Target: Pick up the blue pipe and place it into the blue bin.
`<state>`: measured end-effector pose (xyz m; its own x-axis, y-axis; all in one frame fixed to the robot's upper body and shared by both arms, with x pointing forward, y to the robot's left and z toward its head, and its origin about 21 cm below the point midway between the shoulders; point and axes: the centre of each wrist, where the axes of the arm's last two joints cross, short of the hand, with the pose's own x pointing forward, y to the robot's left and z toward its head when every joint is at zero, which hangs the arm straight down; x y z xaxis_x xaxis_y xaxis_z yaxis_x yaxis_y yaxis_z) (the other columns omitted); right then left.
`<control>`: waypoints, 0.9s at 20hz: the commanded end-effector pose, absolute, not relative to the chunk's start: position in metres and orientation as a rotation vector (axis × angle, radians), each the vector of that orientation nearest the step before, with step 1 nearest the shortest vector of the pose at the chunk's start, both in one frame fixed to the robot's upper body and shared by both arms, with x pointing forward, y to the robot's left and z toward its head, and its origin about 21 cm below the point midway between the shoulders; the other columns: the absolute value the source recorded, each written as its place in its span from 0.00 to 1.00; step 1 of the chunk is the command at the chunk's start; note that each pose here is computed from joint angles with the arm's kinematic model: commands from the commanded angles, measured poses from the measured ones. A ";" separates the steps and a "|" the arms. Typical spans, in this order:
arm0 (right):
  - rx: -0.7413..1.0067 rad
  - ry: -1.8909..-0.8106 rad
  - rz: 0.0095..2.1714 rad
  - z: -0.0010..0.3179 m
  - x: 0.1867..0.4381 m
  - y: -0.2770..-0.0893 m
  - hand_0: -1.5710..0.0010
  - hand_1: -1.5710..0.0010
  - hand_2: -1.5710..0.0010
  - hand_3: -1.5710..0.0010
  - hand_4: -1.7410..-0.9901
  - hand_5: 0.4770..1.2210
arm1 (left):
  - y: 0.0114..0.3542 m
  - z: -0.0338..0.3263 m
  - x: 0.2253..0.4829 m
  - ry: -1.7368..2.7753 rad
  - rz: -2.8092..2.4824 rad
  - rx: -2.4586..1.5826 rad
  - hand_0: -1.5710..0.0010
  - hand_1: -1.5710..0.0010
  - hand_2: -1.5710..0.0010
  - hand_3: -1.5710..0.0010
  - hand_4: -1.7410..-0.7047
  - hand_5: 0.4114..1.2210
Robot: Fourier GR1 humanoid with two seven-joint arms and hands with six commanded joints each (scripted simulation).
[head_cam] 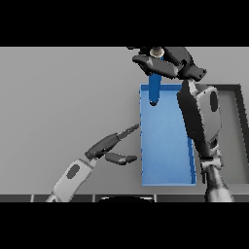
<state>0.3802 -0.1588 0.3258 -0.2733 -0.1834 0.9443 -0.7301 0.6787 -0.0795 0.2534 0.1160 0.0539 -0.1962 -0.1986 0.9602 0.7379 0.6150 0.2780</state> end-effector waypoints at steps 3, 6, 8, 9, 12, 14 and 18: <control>0.629 -1.713 0.531 0.287 0.402 -0.183 0.00 0.00 0.00 0.00 0.32 1.00 | 0.120 0.052 0.255 -1.548 -0.909 -0.448 1.00 1.00 1.00 1.00 0.83 0.09; 0.505 -1.591 0.448 0.248 0.414 -0.208 0.00 0.00 0.00 0.00 0.32 1.00 | 0.124 0.049 0.258 -1.539 -0.911 -0.432 1.00 1.00 1.00 1.00 0.83 0.09; 0.440 -1.506 0.392 0.221 0.415 -0.220 0.00 0.00 0.00 0.00 0.32 1.00 | 0.122 0.053 0.255 -1.562 -0.910 -0.448 1.00 1.00 1.00 1.00 0.84 0.09; 0.405 -1.467 0.371 0.208 0.415 -0.226 0.00 0.00 0.00 0.00 0.32 1.00 | 0.122 0.054 0.257 -1.560 -0.914 -0.441 1.00 1.00 1.00 1.00 0.84 0.09; 0.325 -1.343 0.320 0.181 0.408 -0.234 0.00 0.00 0.00 0.00 0.32 1.00 | 0.122 0.050 0.258 -1.549 -0.913 -0.441 1.00 1.00 1.00 1.00 0.84 0.08; 0.260 -1.260 0.288 0.157 0.403 -0.241 0.00 0.00 0.00 0.00 0.32 1.00 | 0.121 0.047 0.253 -1.547 -0.911 -0.444 1.00 1.00 1.00 1.00 0.83 0.08; 0.176 -1.106 0.302 0.125 0.400 -0.255 0.00 0.00 0.00 0.57 0.13 1.00 | 0.120 0.050 0.253 -1.558 -0.906 -0.445 1.00 1.00 1.00 1.00 0.83 0.08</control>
<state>0.4002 -0.2551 0.1246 0.4136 0.1535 0.8974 -0.3276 0.9447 -0.0106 0.2527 0.1201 0.0494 -0.2075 -0.2111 0.9552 0.7260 0.6212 0.2950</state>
